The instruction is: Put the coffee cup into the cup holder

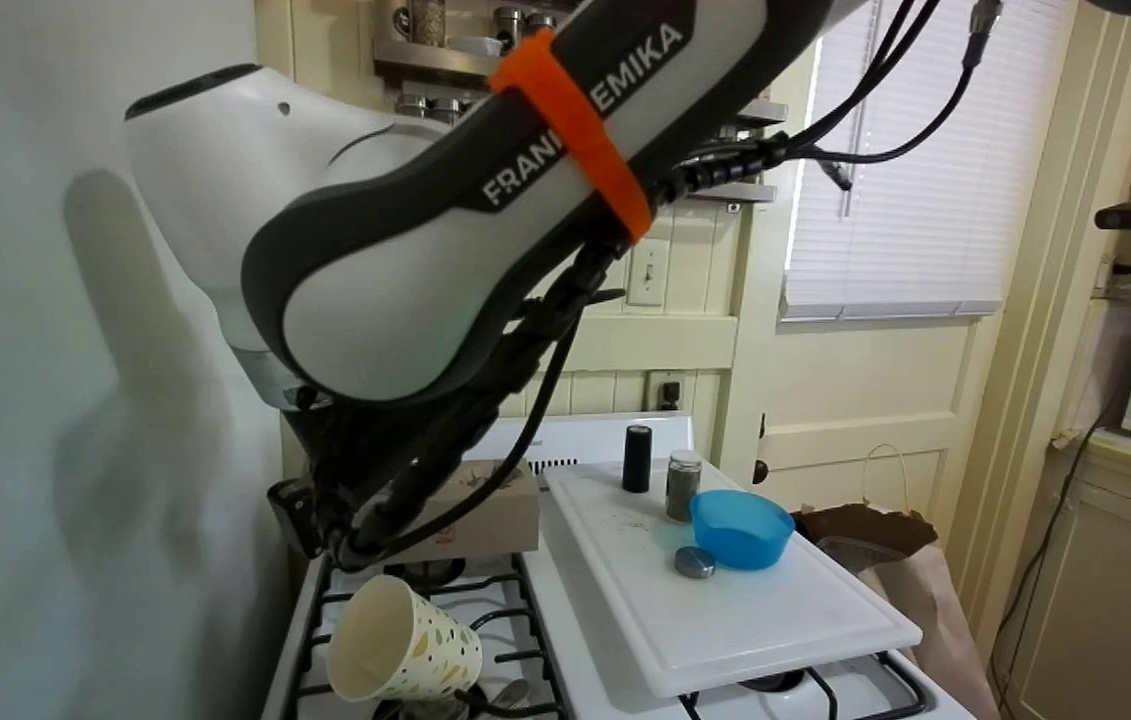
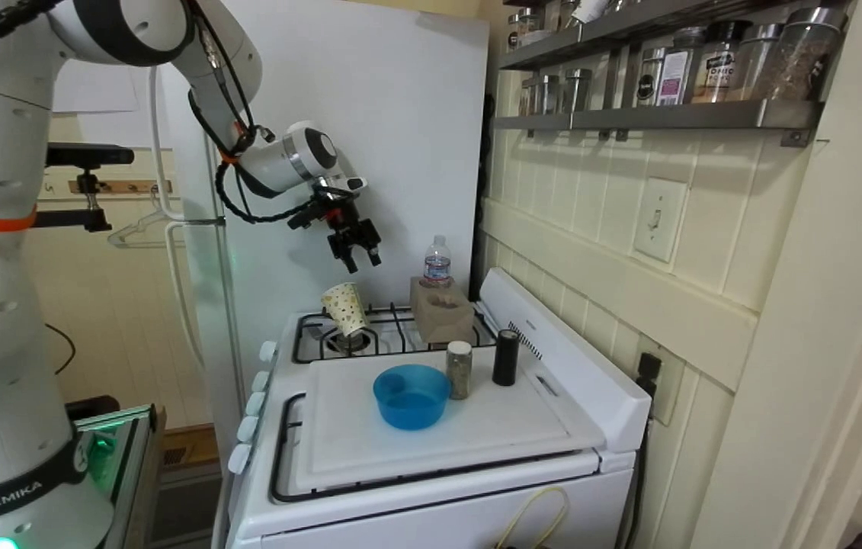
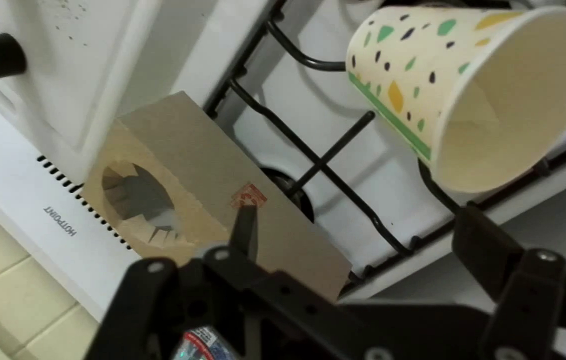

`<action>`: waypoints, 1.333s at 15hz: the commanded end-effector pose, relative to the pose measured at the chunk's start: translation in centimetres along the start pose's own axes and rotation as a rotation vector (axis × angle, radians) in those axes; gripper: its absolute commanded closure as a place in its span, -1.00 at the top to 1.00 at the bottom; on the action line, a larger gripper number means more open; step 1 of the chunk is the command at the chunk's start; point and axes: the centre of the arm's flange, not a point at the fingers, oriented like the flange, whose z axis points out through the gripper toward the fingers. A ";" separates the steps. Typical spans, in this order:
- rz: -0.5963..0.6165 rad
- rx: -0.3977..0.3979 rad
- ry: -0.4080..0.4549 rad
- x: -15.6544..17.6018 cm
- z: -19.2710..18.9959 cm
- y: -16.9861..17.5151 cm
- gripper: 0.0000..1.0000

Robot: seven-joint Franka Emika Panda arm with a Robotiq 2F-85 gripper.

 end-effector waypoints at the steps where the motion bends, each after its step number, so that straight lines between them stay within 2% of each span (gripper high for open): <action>1: 0.029 0.048 0.025 -0.7 1.4 -0.9 1.00; 8: 0.061 0.095 -0.068 -0.9 1.8 -1.7 1.00; 9: 0.066 0.092 -0.080 -0.9 2.0 -1.8 0.68; 10: 0.065 0.093 -0.085 -0.9 2.1 -1.9 0.48; 14: 0.069 0.088 -0.124 -1.1 2.5 -2.2 -0.16; 18: 0.061 0.058 -0.170 -1.6 2.1 -2.7 -0.71; 19: 0.060 0.045 -0.180 -1.9 1.5 -2.8 -0.92; 20: 0.060 0.032 -0.191 -2.4 0.7 -2.9 -0.99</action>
